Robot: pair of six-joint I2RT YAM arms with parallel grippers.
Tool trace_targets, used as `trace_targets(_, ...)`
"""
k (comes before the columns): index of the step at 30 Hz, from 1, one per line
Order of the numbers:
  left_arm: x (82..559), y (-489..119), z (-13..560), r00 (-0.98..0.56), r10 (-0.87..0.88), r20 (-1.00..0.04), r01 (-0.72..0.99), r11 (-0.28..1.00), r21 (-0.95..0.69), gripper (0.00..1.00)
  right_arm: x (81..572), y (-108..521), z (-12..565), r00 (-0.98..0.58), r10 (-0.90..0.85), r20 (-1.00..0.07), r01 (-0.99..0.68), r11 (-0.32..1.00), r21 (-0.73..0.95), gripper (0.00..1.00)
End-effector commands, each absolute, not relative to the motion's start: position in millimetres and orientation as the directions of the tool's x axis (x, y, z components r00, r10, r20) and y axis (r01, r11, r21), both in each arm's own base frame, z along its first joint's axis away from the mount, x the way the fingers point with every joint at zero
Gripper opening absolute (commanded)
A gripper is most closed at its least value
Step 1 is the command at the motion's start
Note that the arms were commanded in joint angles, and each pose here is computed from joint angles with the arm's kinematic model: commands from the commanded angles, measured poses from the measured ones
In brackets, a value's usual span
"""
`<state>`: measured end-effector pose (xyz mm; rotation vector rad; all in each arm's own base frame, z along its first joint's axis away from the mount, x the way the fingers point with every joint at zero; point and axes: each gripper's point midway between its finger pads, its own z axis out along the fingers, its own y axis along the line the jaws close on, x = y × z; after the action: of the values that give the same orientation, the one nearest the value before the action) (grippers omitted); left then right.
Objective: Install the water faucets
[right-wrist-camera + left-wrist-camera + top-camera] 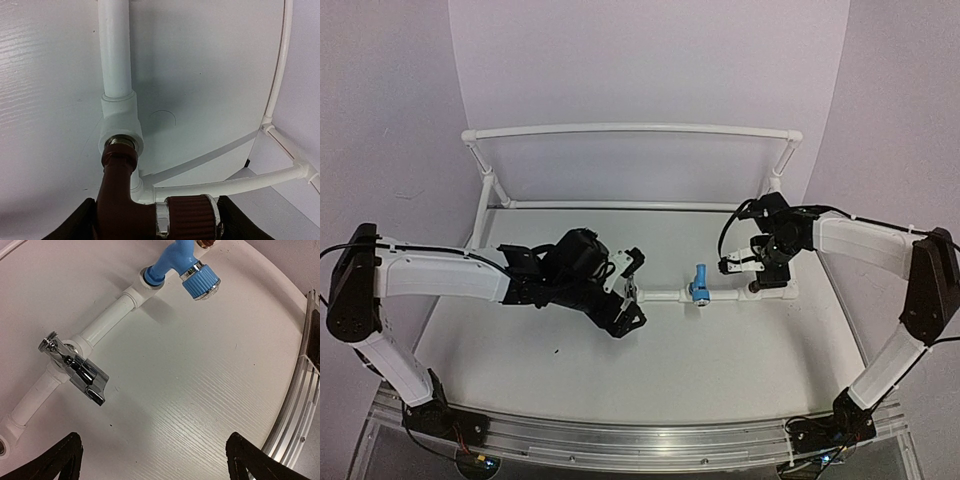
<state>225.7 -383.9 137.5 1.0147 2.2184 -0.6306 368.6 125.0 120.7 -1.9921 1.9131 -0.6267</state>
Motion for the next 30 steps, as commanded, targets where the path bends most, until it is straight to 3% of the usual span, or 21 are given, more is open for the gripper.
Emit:
trace_targets(1, 232.2, -395.6, 155.3, -0.511, 0.466, -0.722, 0.792, 0.581, -0.186, 1.0, 378.2, 96.5, 120.0, 0.087, -0.961, 0.262, -0.848, -0.209, -0.486, 0.0)
trace_targets(8, 232.5, -396.5, 154.5, -0.513, 0.466, -0.721, 0.792, 0.581, -0.187, 1.0, 397.0, 101.2, 129.1, 0.155, -0.935, 0.318, -0.821, -0.302, -0.486, 0.0)
trace_targets(22, 234.3, -397.3, 150.0, -0.504, 0.479, -0.719, 0.797, 0.58, -0.171, 1.0, 385.9, 88.5, 130.8, 0.371, -0.779, 0.505, -0.705, -0.591, -0.393, 0.0)
trace_targets(30, 233.5, -400.0, 149.3, -0.504, 0.478, -0.719, 0.8, 0.572, -0.181, 1.0, 397.0, 98.2, 135.7, 0.301, -0.853, 0.426, -0.771, -0.48, -0.419, 0.0)
